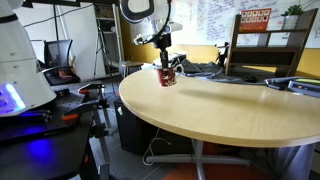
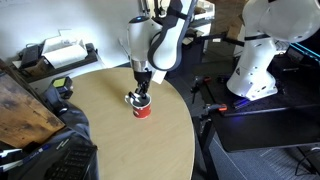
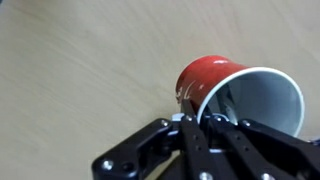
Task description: Move the maroon mug to the left
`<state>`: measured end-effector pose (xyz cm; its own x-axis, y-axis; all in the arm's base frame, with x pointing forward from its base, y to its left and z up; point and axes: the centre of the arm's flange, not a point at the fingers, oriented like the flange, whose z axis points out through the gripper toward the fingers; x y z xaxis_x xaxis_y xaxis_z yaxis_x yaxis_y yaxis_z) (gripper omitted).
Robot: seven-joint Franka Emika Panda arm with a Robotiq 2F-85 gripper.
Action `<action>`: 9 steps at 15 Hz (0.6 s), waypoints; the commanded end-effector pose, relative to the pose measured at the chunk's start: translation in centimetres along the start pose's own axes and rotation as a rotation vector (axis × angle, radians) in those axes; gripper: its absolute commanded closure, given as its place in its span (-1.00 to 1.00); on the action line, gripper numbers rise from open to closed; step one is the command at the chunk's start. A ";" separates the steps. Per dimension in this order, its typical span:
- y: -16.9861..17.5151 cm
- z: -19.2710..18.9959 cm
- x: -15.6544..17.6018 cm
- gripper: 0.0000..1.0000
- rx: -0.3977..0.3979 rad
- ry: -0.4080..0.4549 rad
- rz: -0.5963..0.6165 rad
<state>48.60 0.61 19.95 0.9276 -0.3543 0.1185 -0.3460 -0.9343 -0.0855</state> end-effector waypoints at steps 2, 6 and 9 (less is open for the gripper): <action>-4.6 -1.2 1.7 0.95 -0.022 -0.066 -0.095; -8.7 -0.7 0.6 0.95 -0.053 -0.112 -0.211; -11.0 0.2 -0.8 0.95 -0.036 -0.138 -0.268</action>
<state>51.16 9.96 20.83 0.9919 -0.1255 0.0202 -0.1248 -0.9915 -0.0363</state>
